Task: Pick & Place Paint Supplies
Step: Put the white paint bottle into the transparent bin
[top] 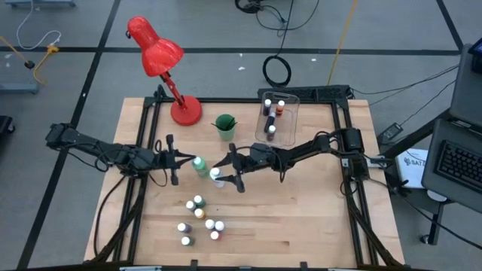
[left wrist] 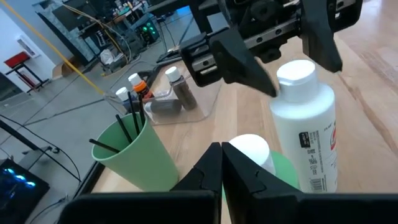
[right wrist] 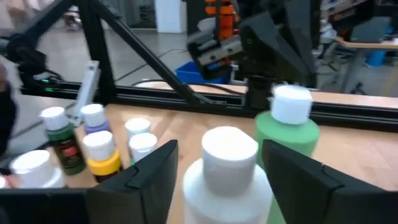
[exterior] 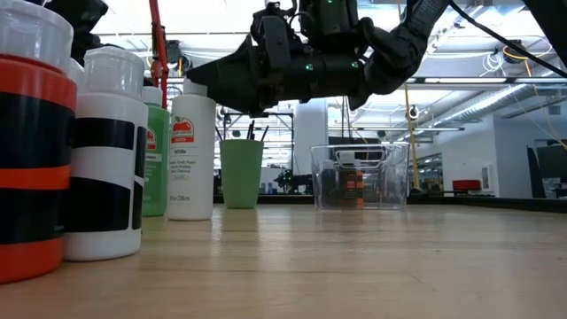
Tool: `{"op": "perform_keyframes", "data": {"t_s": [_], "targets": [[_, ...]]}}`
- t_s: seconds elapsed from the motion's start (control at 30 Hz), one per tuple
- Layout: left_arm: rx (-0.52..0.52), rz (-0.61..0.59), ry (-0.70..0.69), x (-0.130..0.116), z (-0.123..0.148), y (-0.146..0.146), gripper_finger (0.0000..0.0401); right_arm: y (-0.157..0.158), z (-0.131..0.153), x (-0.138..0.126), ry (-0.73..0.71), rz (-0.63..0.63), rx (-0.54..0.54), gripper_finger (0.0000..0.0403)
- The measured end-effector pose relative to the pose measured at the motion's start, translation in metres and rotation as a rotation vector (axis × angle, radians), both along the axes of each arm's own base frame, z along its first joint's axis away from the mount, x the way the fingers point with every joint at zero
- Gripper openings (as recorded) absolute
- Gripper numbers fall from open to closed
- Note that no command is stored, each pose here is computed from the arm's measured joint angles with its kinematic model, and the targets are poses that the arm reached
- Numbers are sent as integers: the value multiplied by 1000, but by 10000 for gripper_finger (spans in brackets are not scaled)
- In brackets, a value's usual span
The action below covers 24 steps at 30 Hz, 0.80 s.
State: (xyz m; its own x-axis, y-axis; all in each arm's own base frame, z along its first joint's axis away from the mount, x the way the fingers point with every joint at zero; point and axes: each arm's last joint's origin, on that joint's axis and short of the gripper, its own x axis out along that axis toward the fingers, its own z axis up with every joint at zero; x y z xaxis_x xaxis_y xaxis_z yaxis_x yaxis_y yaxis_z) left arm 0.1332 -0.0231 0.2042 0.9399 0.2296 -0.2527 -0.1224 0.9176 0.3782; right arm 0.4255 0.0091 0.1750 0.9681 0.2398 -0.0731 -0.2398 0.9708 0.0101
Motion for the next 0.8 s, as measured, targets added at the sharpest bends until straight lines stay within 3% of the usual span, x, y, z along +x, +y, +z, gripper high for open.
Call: {"op": "perform_keyframes", "data": {"t_s": [0.5,0.63,0.8], "targets": [[-1,1,-4,0,0,0,26,-7,3,0,-28,30,12,130],[-2,-1,-4,0,0,0,26,-7,3,0,-21,-16,21,129],[-2,-4,-3,0,0,0,26,-7,1,0,2,-22,36,167]]}}
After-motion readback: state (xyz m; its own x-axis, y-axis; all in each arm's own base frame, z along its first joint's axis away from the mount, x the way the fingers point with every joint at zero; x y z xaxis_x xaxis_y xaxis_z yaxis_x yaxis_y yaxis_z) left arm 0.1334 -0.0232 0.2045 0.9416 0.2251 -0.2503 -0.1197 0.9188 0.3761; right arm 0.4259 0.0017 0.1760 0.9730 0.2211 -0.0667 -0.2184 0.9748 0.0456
